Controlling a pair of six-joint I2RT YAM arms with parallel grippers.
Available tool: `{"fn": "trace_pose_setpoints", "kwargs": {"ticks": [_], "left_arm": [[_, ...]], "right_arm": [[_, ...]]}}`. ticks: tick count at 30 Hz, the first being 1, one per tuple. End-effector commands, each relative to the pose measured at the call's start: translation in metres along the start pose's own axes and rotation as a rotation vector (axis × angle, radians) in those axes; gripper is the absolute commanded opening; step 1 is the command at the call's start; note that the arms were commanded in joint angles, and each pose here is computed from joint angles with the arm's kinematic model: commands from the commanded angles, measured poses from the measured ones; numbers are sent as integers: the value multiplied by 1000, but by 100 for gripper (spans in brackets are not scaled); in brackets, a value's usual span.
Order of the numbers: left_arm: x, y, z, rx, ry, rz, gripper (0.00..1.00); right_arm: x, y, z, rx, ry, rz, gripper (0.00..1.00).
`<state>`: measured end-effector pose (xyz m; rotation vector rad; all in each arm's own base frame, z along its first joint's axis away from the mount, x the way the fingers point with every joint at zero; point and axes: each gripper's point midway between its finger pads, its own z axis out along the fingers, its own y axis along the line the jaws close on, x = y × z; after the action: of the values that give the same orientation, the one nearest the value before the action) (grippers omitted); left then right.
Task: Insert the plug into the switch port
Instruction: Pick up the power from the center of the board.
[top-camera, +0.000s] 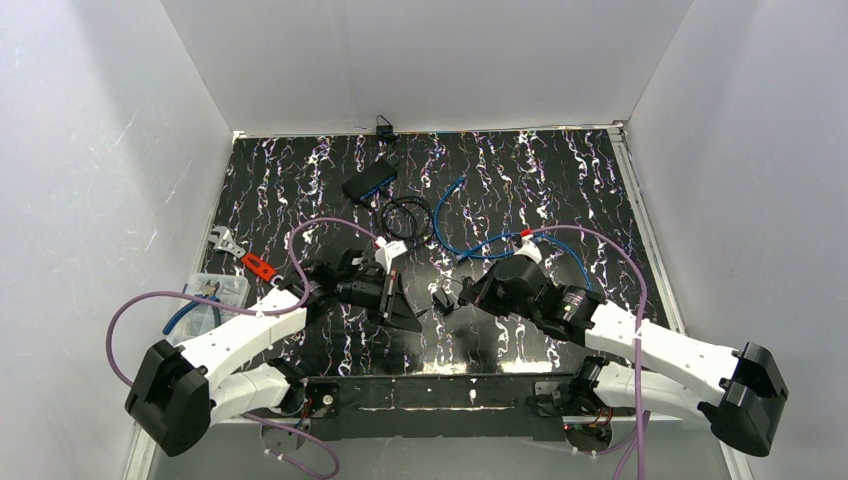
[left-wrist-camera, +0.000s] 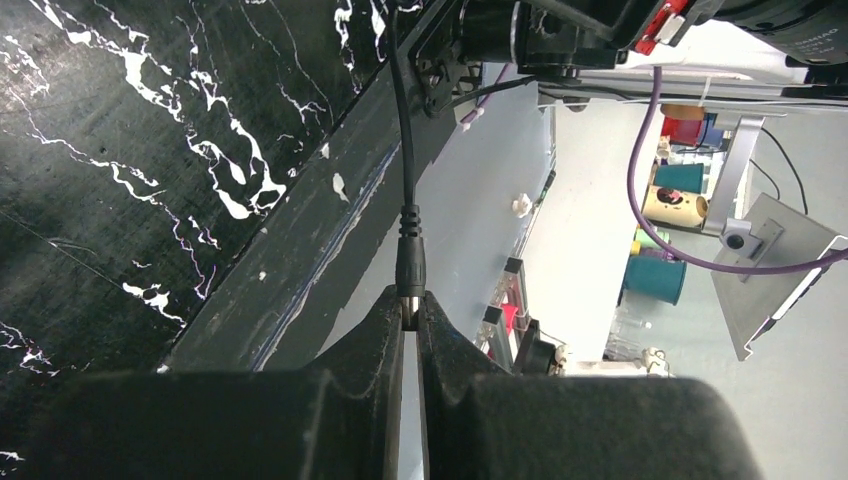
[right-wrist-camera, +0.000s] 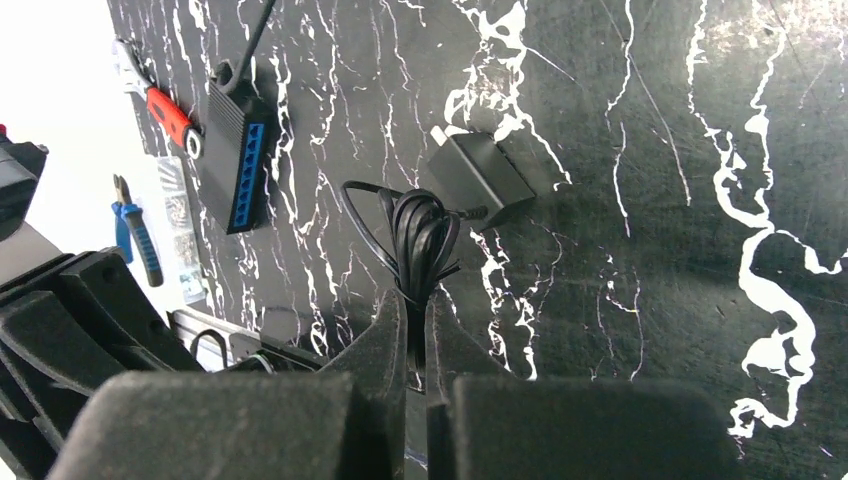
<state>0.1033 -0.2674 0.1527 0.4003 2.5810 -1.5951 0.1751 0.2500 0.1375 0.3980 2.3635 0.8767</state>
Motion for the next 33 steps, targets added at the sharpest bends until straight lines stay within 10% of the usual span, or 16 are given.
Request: {"fn": "trace_pose_setpoints", "kwargs": {"ticks": [1, 13, 33], "left_arm": [[17, 3, 3, 20, 86, -10, 0], [29, 4, 7, 16, 136, -8, 0], [45, -11, 0, 76, 194, -16, 0]], "right_arm": [[-3, -13, 2, 24, -31, -15, 4], [-15, -5, -20, -62, -54, -330, 57], [30, 87, -100, -872, 56, -1361, 60]]}}
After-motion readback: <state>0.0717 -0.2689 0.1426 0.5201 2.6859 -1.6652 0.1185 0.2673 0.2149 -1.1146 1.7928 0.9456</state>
